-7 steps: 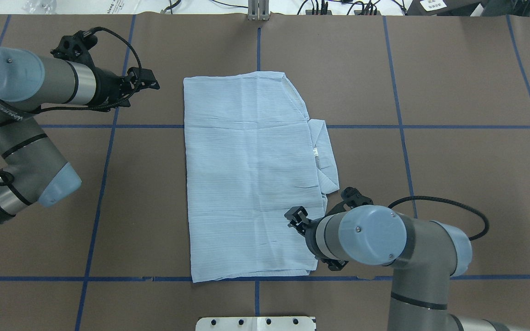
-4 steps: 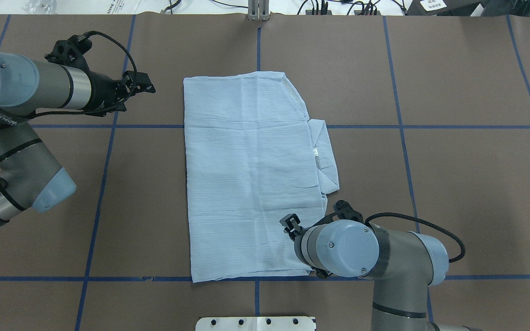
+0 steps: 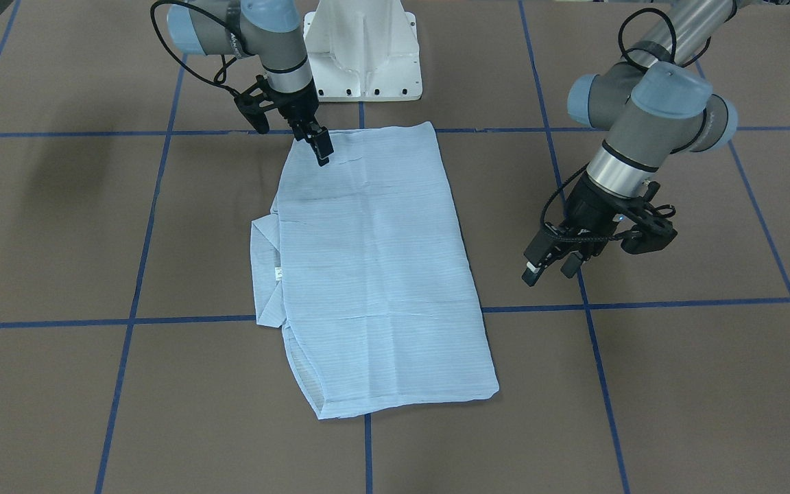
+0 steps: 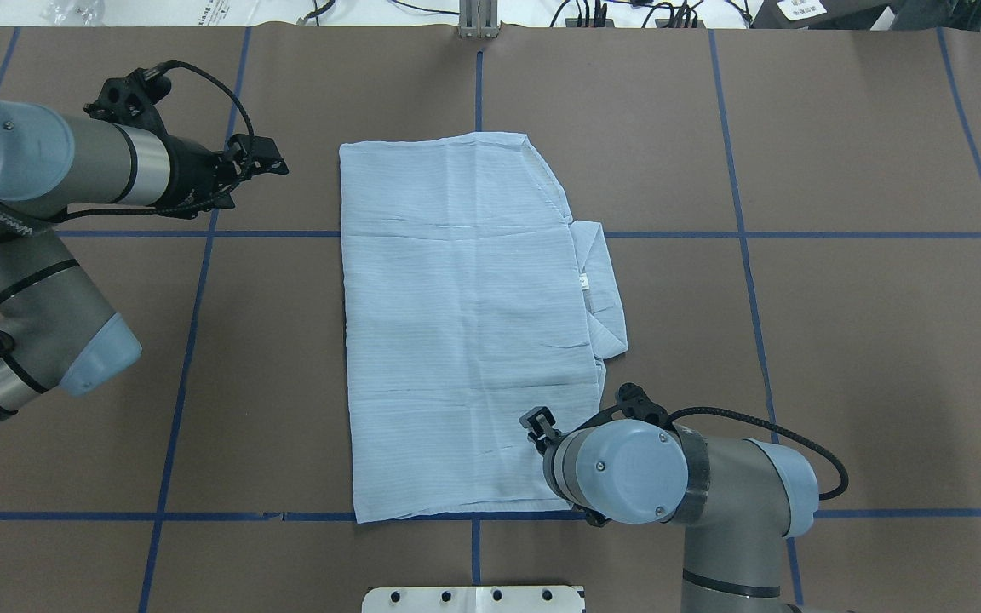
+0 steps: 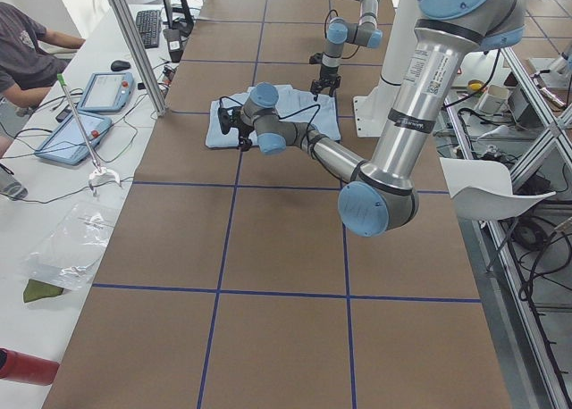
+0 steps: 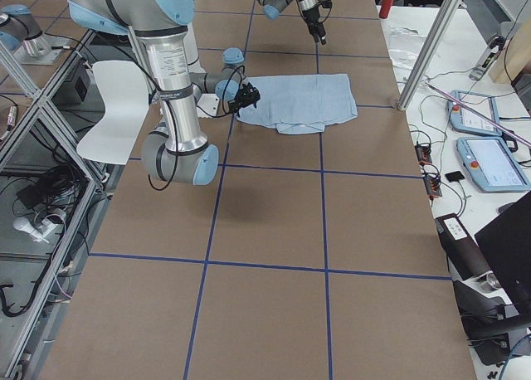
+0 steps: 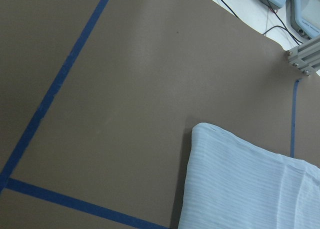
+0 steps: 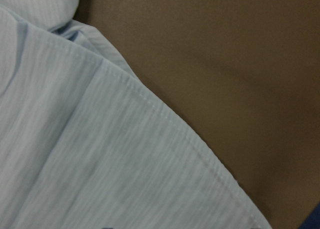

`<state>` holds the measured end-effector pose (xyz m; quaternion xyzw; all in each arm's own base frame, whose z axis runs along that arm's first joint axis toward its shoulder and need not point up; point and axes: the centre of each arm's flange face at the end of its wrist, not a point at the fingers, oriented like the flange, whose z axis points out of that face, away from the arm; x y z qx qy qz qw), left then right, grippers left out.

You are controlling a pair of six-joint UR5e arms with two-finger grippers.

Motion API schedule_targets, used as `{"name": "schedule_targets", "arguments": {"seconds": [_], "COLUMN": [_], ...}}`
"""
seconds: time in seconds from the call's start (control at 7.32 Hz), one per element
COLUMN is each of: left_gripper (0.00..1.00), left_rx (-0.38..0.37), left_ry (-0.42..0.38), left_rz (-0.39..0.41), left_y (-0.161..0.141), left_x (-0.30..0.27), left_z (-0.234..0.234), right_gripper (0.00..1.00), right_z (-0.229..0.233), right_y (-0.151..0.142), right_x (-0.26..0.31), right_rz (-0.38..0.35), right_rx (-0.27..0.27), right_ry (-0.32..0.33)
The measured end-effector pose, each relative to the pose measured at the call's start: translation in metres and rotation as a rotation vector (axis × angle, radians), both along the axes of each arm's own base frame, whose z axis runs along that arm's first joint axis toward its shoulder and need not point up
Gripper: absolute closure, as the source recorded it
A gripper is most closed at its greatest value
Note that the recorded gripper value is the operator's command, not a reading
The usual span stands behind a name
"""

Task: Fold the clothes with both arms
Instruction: 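Grasp the near corner of the shirt with the right gripper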

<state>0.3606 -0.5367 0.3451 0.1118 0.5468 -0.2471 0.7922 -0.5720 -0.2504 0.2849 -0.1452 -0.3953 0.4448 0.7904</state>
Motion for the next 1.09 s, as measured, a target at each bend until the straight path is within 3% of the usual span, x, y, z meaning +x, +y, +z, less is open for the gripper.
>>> {"name": "schedule_targets", "arguments": {"seconds": [0.27,0.41,0.55,0.68,1.09], "left_gripper": [0.0,0.0,0.0,0.0,0.0], "left_rx": [-0.003,-0.007,-0.01,-0.012,-0.015], "left_ry": [0.003,0.006,0.007,0.009,0.011], "left_rz": [-0.001,-0.003,-0.005,-0.006,-0.007], "left_y": [0.0004,0.0006,0.0007,0.0007,0.001], "left_x": [0.001,0.0013,0.0015,0.0016,0.0025], "left_z": [-0.0007,-0.0008,-0.0009,-0.0009,-0.0016], "right_gripper": [0.12,0.22,0.73,1.0,1.0], "right_z": [0.0027,0.0028,0.0033,0.0034,0.0007], "right_y": [0.0047,0.0052,0.0056,0.0059,0.0074], "right_x": [-0.0018,-0.0015,-0.0008,0.0001,0.002], "right_rz": [-0.007,-0.008,-0.008,-0.006,0.001], "right_rx": [-0.001,-0.001,-0.001,-0.003,-0.015], "right_ry": [0.006,0.006,0.007,0.006,-0.003]}}
